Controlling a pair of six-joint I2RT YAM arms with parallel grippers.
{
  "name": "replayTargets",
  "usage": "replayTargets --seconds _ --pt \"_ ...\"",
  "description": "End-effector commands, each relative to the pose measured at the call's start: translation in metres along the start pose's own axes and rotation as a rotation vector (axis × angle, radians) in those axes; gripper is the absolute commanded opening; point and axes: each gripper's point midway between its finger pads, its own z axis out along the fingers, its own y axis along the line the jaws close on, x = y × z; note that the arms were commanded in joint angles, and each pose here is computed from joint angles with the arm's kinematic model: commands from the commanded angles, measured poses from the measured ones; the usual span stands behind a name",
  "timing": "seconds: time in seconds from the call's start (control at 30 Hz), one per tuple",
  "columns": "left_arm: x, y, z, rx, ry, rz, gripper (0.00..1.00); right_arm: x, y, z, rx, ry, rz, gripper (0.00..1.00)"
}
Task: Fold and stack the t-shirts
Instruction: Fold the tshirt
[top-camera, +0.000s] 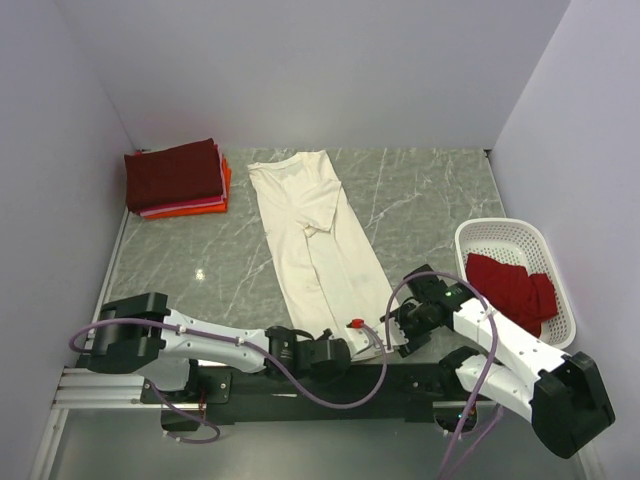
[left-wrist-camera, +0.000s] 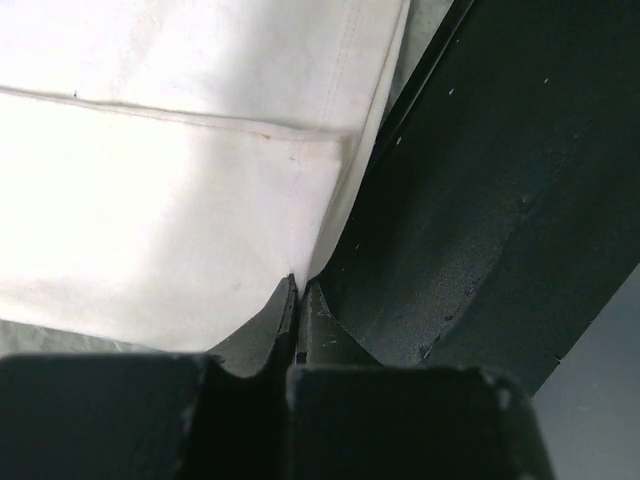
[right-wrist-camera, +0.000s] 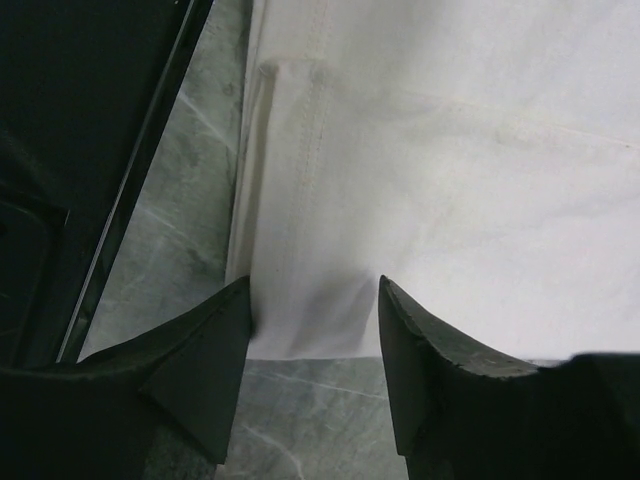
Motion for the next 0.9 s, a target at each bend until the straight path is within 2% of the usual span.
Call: replayTargets --seconds 0.0,0.13,0.33,0.5,0.73,0.87 --pt "-0.013 -0.009 -0.005 0.057 -0.056 -0.046 0.01 -0.004 -0.004 -0.003 0.012 -0.005 -0.035 0.61" --pt "-0.004 -0.011 -0.001 0.075 -0.041 -0.057 0.01 -0.016 0.004 -0.013 -0.024 -0.040 -0.062 0.64" --pt "-0.004 -0.016 0.002 0.102 -0.048 -0.085 0.01 -0.002 0.011 -0.008 -0.070 0.057 -0.116 0.64" --pt "-0.008 -0.019 0.001 0.123 -0.067 -0.122 0.01 -0.003 0.017 0.006 -0.122 0.085 -0.159 0.63" --pt "-0.008 -0.014 -0.003 0.150 -0.094 -0.173 0.01 -0.008 0.009 0.009 -0.087 0.117 -0.139 0.54" --pt "-0.011 -0.010 -0.006 0.160 -0.113 -0.188 0.01 -0.007 0.007 0.010 -0.072 0.149 -0.137 0.41"
